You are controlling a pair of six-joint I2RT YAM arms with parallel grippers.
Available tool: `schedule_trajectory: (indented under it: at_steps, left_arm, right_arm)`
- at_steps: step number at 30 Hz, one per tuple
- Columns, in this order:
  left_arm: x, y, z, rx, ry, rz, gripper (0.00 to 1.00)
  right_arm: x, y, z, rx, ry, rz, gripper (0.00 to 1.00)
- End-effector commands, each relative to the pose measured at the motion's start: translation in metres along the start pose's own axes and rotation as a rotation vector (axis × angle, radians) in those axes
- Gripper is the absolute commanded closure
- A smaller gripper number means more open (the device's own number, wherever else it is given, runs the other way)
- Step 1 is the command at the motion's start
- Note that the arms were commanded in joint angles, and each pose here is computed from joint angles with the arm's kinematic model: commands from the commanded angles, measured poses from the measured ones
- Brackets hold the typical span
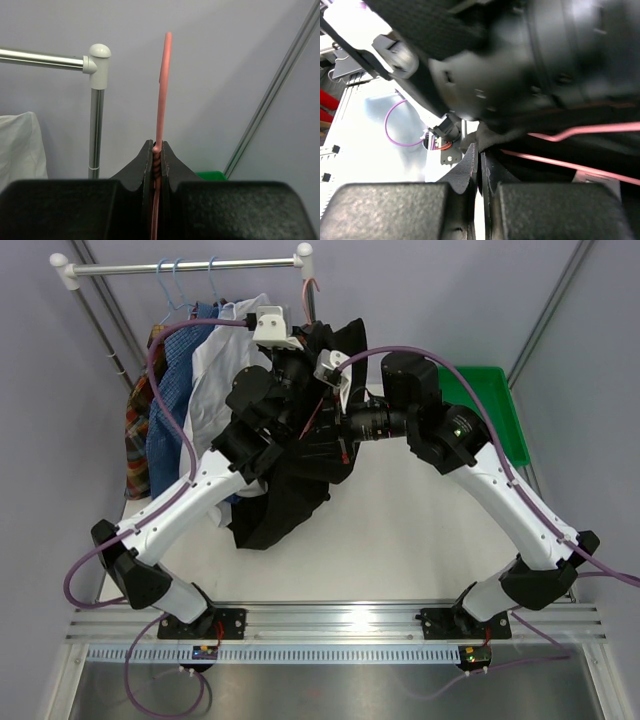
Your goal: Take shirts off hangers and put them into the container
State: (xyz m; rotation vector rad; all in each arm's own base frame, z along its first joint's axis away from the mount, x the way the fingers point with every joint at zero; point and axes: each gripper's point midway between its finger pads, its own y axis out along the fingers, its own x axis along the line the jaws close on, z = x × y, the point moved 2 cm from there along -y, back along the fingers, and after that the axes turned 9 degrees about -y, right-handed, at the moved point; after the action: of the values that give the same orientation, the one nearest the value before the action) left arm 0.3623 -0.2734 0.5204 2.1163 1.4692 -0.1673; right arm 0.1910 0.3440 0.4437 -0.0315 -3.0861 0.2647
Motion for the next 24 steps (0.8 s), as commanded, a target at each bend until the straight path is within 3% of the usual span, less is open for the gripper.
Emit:
schedule_trajectory:
  at_steps: [1, 10, 16, 20, 24]
  left_arm:
    - [-0.012, 0.007, -0.038, -0.128, -0.079, 0.014, 1.0]
    - [-0.013, 0.011, -0.05, -0.168, -0.119, -0.004, 1.0]
    - [-0.013, 0.006, -0.062, -0.189, -0.127, 0.001, 1.0]
    - [-0.009, -0.004, -0.072, -0.198, -0.135, 0.002, 1.0]
    - [-0.003, -0.01, -0.091, -0.247, -0.142, -0.029, 1.0]
  right_arm:
    - [0.023, -0.002, -0.006, 0.0, -0.008, -0.066, 0.99]
    - [0.028, 0.029, 0.044, 0.115, 0.069, -0.101, 1.0]
    - [0.014, 0.026, 0.063, 0.15, 0.07, 0.008, 1.0]
    - [-0.002, 0.024, 0.097, 0.238, 0.073, 0.113, 1.0]
    - [-0.003, 0.03, 0.131, 0.32, 0.142, 0.104, 1.0]
